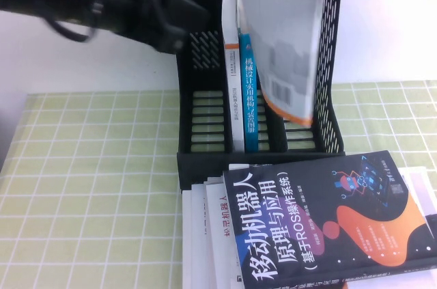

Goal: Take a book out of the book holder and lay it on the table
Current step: Pick up the right side book from the book shelf, then place the picked book on the book

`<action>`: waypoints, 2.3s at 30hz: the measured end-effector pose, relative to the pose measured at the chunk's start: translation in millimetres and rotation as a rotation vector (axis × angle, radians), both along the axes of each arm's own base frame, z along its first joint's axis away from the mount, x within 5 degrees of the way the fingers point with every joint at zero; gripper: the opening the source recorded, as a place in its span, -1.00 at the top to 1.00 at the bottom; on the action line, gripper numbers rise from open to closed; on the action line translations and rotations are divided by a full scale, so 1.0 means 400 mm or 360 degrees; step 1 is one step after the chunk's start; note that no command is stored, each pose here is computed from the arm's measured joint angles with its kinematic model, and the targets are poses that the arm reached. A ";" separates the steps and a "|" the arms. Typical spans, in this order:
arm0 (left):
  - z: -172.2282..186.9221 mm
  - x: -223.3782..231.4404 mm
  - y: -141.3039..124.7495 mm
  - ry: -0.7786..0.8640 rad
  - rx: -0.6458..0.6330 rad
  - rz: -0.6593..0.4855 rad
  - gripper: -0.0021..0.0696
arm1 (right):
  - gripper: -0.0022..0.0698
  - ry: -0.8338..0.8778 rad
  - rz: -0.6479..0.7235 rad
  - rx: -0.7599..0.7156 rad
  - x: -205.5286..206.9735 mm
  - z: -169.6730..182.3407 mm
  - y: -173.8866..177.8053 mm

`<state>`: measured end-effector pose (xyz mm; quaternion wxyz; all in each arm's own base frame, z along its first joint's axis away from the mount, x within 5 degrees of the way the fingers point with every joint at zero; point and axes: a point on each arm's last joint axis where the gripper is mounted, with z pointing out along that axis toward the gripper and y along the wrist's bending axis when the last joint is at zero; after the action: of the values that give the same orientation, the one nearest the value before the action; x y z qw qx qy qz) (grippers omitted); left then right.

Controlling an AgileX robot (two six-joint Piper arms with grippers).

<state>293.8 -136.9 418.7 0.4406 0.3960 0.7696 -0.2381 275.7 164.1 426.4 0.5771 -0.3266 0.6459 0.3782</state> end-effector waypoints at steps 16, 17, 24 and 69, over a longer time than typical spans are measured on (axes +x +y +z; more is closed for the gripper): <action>-0.065 -0.193 0.192 0.0206 -0.0311 0.0528 0.95 | 0.61 -0.0312 0.0473 -0.0749 -0.221 0.042 -0.059; -0.082 -0.202 0.193 0.0248 -0.0328 0.0557 0.95 | 0.61 -0.0314 0.0471 -0.0853 -0.220 0.032 -0.064; -0.190 -0.243 0.195 0.0492 -0.0367 0.0636 0.95 | 0.61 -0.0397 0.0261 -0.1415 -0.210 0.001 -0.064; -0.224 -0.260 0.187 0.0620 -0.0422 0.0612 0.95 | 0.61 -0.0438 0.0136 -0.2044 -0.334 -0.532 0.130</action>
<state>189.8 -62.1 329.0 0.3696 0.1290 0.8627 -0.3201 142.0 216.2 213.7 0.3292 -0.6769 0.6500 -0.1051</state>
